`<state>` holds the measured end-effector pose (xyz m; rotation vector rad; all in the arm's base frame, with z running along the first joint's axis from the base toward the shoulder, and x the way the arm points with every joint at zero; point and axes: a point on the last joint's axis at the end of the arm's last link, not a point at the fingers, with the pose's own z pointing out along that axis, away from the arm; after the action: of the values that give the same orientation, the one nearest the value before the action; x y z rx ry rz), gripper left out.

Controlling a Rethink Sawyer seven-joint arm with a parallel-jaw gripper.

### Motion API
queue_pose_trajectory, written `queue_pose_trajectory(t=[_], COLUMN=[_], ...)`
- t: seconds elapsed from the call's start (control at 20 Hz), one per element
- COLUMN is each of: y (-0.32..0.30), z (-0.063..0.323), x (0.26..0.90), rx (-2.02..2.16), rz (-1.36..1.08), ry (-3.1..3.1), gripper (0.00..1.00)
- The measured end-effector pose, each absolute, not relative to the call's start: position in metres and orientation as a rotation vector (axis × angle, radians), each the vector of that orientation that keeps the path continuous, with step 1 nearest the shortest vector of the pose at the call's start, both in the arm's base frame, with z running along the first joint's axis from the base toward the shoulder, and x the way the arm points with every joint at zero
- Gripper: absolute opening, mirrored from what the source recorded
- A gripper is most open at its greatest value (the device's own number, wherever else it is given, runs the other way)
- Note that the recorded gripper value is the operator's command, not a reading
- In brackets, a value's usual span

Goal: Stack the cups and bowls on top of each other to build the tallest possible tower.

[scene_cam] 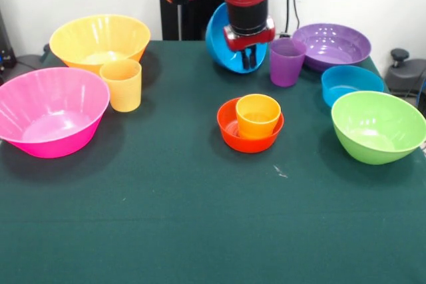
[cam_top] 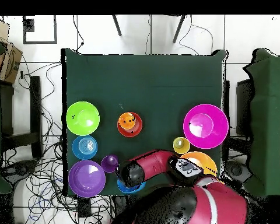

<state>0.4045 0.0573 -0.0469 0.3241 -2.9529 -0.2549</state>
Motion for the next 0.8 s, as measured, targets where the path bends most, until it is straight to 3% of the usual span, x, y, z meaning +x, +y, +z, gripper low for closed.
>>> queue_pose_trajectory(t=[0.8], y=[0.068], z=[-0.041], x=[0.434], rx=[0.299], rz=[-0.249], ry=[-2.992], gripper=[0.0])
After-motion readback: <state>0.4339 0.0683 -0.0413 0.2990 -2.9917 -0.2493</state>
